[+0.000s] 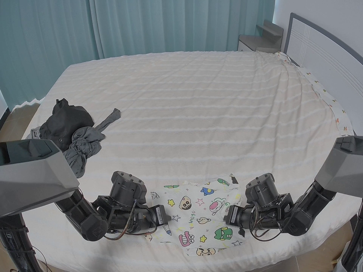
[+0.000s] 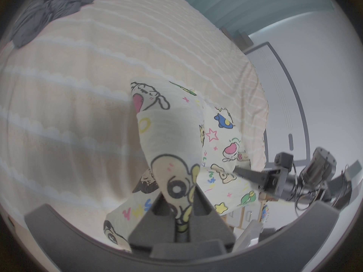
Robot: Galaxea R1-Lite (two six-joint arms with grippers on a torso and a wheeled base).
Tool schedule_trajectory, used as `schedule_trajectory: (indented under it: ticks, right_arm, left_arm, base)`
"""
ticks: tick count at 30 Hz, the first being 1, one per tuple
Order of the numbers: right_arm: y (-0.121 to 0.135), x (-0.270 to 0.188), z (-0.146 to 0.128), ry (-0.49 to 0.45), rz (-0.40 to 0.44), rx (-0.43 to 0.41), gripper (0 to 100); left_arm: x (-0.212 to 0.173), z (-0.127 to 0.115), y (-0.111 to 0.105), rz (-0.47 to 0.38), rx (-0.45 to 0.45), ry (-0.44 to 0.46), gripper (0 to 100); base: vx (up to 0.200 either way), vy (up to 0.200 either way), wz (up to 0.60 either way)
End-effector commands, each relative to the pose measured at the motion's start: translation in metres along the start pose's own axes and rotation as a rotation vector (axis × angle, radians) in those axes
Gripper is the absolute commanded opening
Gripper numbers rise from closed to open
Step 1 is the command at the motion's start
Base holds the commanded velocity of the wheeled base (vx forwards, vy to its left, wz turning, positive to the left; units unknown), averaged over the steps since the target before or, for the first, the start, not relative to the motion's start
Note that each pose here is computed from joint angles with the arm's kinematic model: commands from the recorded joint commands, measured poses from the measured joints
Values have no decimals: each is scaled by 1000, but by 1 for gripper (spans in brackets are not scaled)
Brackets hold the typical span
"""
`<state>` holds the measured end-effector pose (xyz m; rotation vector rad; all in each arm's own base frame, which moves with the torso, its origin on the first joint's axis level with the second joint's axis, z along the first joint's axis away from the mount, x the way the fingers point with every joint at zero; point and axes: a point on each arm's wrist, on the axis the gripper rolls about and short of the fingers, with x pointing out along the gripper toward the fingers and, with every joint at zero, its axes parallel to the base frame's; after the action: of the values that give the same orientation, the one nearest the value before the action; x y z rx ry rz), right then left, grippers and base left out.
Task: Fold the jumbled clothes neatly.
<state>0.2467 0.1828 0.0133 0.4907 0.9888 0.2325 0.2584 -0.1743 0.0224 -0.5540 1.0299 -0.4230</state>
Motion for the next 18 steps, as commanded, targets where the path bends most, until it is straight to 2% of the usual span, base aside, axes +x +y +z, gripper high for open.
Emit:
schedule_trajectory:
  ticks: [1,2,18]
  right_arm:
    - [6,-7,5,-23,26,-1,0]
    - [5,-7,5,-25,27,0,0]
    - [10,-22,12,-58,54,3,0]
  left_arm:
    - [2,9,-8,-25,-48,-27,0]
    - [2,10,-9,-30,-59,-31,0]
    - [2,1,-25,-60,-21,-20,0]
  base:
    - [0,0,0]
    - [0,0,0]
    - [0,-200,0]
